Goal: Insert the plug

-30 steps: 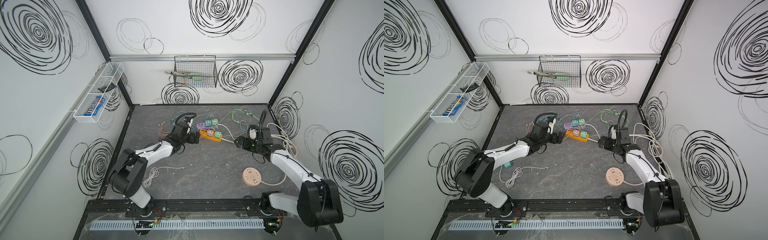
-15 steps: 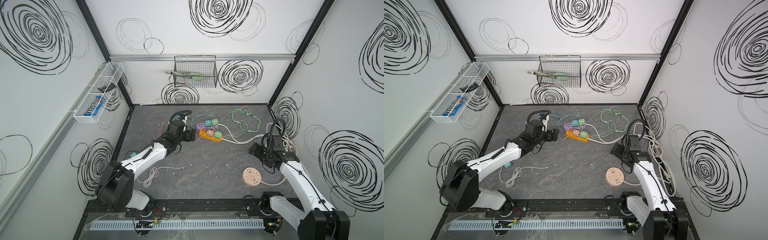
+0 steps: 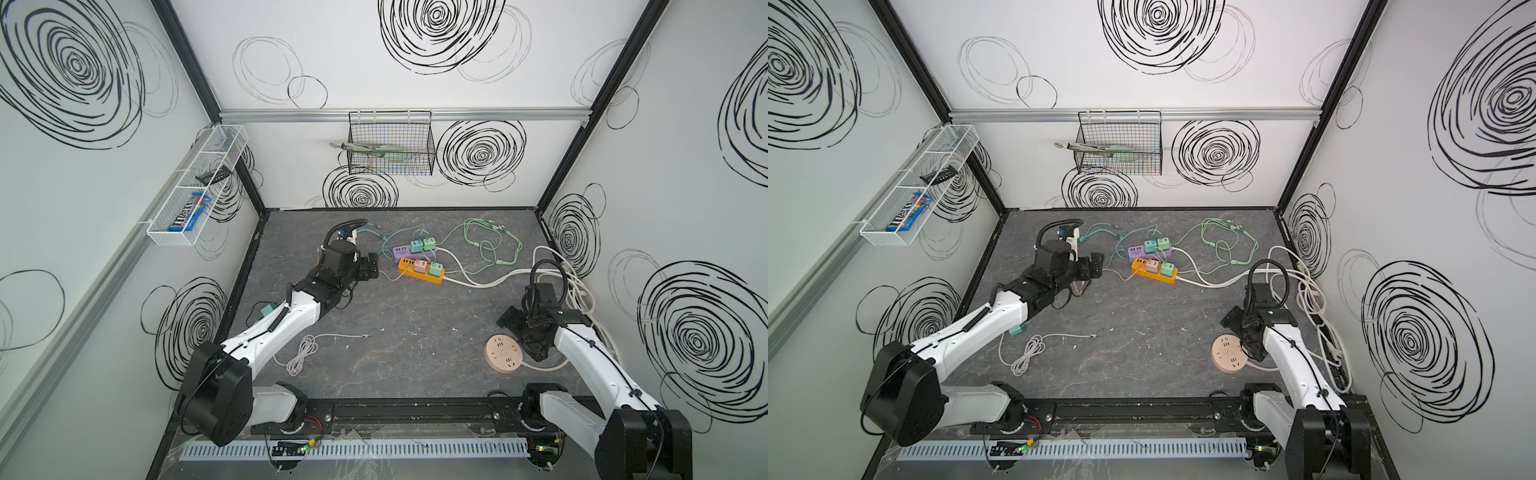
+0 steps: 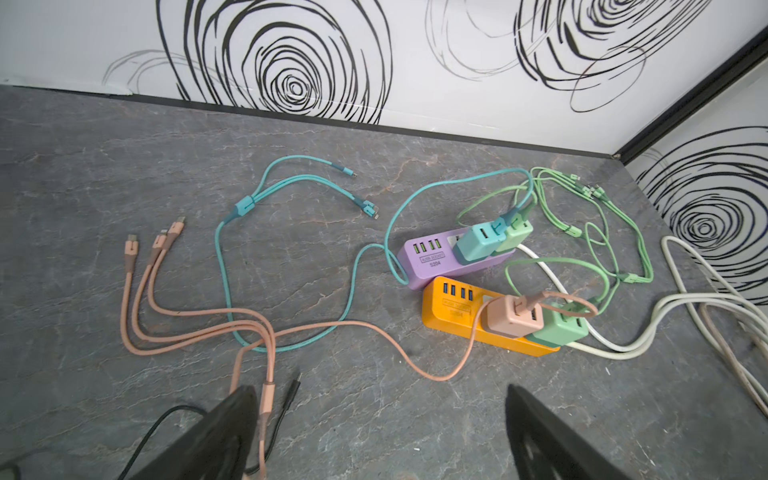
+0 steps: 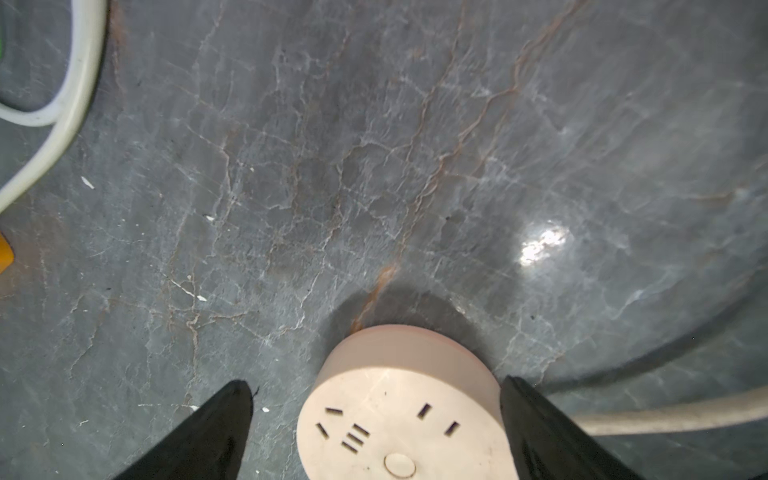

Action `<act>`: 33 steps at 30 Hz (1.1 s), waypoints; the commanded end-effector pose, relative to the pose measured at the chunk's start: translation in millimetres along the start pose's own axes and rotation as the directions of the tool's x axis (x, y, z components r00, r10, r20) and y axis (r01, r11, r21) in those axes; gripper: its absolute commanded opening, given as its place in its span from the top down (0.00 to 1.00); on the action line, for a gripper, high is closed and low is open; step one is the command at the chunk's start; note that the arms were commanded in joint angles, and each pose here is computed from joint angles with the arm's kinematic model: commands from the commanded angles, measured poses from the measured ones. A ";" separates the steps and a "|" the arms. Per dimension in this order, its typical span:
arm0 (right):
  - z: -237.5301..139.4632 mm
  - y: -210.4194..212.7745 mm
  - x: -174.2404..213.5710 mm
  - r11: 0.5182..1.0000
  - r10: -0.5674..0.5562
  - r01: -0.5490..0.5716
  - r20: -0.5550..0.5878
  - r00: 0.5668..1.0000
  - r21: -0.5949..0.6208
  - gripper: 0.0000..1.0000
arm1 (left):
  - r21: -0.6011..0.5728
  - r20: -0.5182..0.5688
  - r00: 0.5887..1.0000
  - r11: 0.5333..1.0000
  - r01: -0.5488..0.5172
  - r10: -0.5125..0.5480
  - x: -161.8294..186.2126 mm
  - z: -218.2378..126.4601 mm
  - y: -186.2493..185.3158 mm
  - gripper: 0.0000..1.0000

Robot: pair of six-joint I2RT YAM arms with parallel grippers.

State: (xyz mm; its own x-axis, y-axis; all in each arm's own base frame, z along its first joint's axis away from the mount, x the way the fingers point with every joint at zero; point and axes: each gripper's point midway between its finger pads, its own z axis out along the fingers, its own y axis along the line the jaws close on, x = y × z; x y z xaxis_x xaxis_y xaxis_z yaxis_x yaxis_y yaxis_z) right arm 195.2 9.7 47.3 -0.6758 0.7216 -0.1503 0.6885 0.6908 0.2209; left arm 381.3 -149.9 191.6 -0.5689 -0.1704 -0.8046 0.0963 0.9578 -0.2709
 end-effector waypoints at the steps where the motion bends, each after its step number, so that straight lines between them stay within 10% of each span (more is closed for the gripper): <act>1: 9.1 -9.5 25.4 0.999 -0.002 0.008 -0.116 0.993 0.050 0.03 | -0.023 0.029 0.999 0.999 0.025 -0.025 -7.2 -7.8 6.7 0.04; 21: 26.9 61.2 77.1 0.986 0.021 -0.083 -0.381 0.924 -0.147 0.03 | 0.040 0.038 0.998 0.998 0.057 -0.059 -3.5 -25.7 -3.2 0.04; 33: 43.0 196.0 115.8 0.933 0.029 -0.173 -0.412 0.911 -0.316 0.03 | 0.075 -0.071 0.997 0.997 0.022 -0.016 25.7 -14.8 -20.6 0.04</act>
State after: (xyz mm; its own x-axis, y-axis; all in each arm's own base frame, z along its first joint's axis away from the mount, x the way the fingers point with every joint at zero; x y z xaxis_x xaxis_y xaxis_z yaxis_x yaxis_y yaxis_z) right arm 240.9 204.8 35.2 -0.7340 0.6183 0.2809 0.6621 0.5591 0.4991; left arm 352.6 -164.2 190.9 -0.6024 -0.1787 -0.7779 0.1419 0.9351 -0.3247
